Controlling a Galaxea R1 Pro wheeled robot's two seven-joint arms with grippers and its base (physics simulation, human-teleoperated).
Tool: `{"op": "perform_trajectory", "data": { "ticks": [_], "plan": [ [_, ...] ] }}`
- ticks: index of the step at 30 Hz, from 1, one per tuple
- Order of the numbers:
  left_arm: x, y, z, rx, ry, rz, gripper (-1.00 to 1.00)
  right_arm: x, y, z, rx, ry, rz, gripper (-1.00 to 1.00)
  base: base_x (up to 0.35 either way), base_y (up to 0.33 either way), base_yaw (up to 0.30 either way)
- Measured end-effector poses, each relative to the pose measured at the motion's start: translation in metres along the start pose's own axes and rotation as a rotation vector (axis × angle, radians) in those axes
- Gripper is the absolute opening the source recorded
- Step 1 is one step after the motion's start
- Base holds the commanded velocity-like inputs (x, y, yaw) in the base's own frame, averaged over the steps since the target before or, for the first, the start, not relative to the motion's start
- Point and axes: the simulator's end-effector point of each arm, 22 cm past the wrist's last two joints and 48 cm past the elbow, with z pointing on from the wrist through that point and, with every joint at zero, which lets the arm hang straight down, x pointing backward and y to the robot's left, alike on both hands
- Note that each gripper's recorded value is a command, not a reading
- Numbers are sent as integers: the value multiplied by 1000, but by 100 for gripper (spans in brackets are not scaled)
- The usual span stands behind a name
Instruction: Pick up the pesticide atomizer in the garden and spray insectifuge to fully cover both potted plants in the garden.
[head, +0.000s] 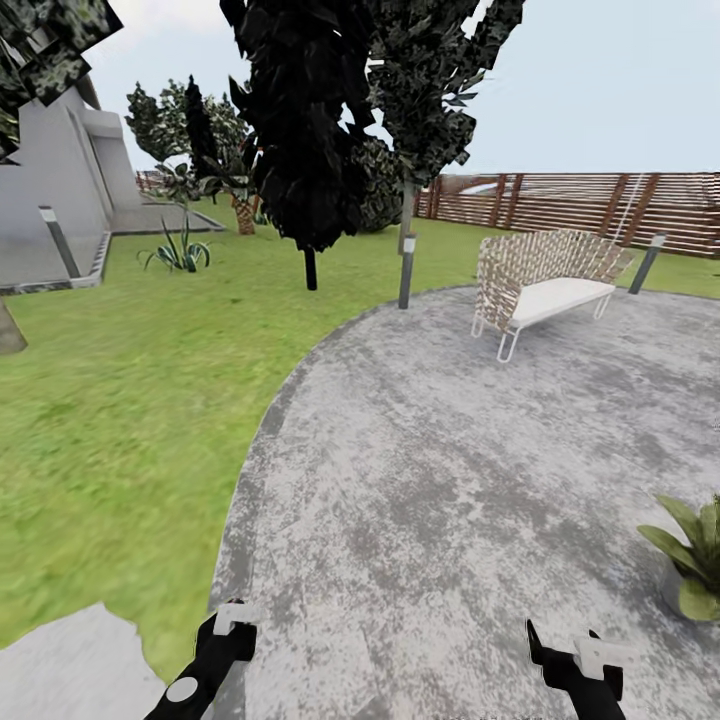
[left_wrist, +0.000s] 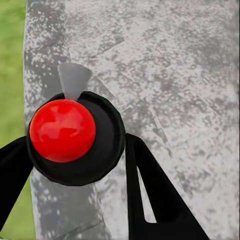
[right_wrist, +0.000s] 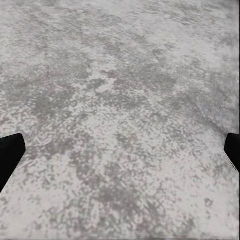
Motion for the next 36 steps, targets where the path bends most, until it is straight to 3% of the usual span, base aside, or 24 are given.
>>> {"op": "perform_trajectory", "data": {
  "ticks": [36],
  "plan": [
    [-17,0,-4,0,-33,4,-100,-11,0,-2,0,-24,8,100,10,-20,-253]
  ]
}}
